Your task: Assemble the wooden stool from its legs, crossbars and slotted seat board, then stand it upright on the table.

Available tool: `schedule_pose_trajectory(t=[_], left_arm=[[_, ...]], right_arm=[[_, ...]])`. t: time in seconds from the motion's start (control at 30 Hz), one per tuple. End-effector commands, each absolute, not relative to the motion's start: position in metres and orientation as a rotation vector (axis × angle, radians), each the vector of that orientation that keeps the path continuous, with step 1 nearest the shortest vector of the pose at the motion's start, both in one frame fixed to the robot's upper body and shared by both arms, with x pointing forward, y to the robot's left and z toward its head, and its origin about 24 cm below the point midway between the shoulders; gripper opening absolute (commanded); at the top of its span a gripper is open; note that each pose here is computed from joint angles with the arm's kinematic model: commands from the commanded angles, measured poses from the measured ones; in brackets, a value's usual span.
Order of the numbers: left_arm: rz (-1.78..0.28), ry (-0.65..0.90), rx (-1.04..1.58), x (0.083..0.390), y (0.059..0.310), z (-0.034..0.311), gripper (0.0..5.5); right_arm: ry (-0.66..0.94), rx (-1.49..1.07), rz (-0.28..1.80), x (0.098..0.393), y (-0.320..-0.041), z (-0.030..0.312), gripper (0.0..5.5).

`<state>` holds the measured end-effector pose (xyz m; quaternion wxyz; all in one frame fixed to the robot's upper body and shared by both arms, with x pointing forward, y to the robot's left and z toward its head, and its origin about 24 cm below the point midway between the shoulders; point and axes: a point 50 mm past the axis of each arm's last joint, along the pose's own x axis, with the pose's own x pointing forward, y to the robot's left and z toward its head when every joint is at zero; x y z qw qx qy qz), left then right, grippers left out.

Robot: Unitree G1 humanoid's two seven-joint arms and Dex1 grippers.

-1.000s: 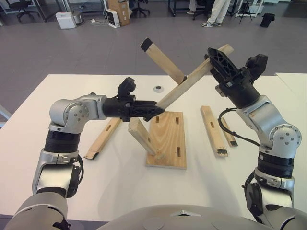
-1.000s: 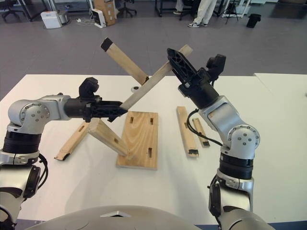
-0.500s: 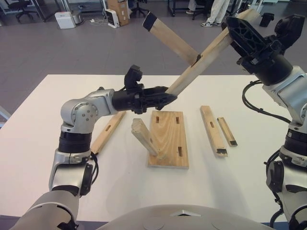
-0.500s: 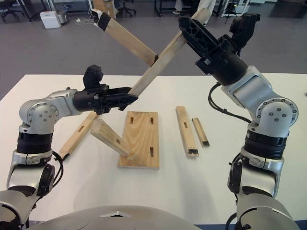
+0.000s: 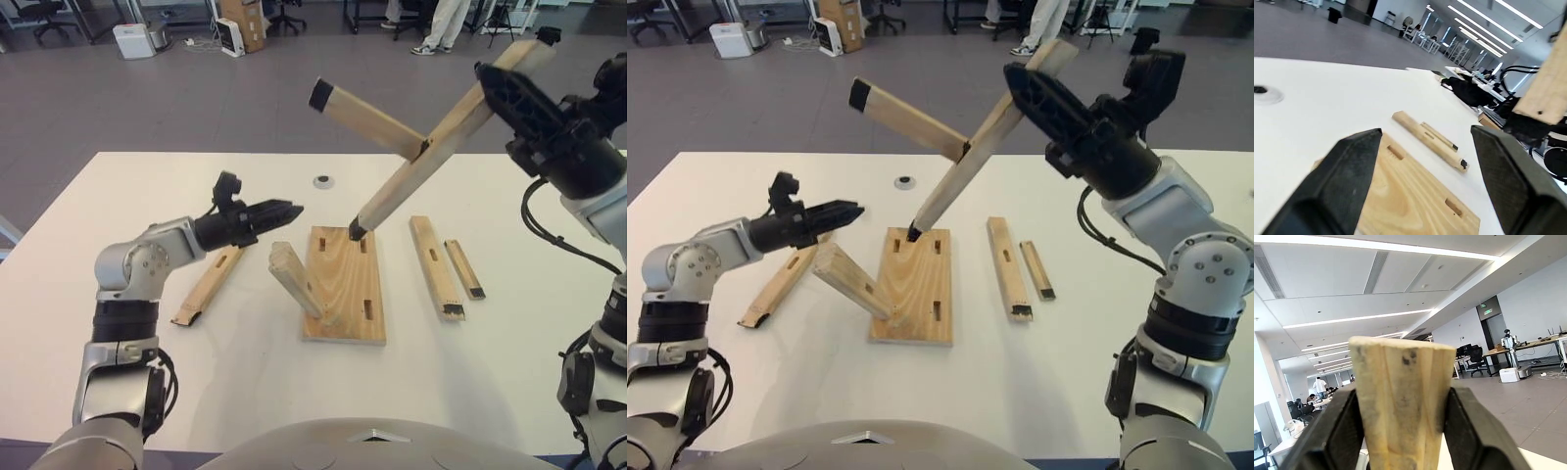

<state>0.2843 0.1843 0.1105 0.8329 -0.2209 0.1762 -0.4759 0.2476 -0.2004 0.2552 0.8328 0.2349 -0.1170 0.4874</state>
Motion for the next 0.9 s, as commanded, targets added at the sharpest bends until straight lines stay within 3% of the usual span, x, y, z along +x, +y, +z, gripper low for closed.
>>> schedule_pose_trajectory(t=[0.03, 0.17, 0.33, 0.67, 0.9], left_arm=[[-0.786, 0.395, -0.329, 0.287, 0.2, 0.079, 3.35], [-0.681, 0.344, -0.287, 0.295, 0.202, 0.073, 3.35], [-0.713, 0.4, -0.322, 0.278, 0.188, 0.05, 3.35], [-0.725, 0.422, -0.371, 0.264, 0.177, 0.038, 3.35], [-0.769, 0.438, -0.338, 0.268, 0.174, 0.042, 3.35]], right_arm=[[-0.29, 0.365, 0.874, 0.254, -0.21, 0.25, 2.15], [-0.224, 0.263, 0.897, 0.248, -0.203, 0.227, 2.15], [-0.154, 0.195, 0.969, 0.238, -0.198, 0.2, 2.15], [-0.137, 0.231, 1.226, 0.216, -0.204, 0.181, 2.15], [-0.136, 0.236, 1.248, 0.212, -0.203, 0.165, 2.15]])
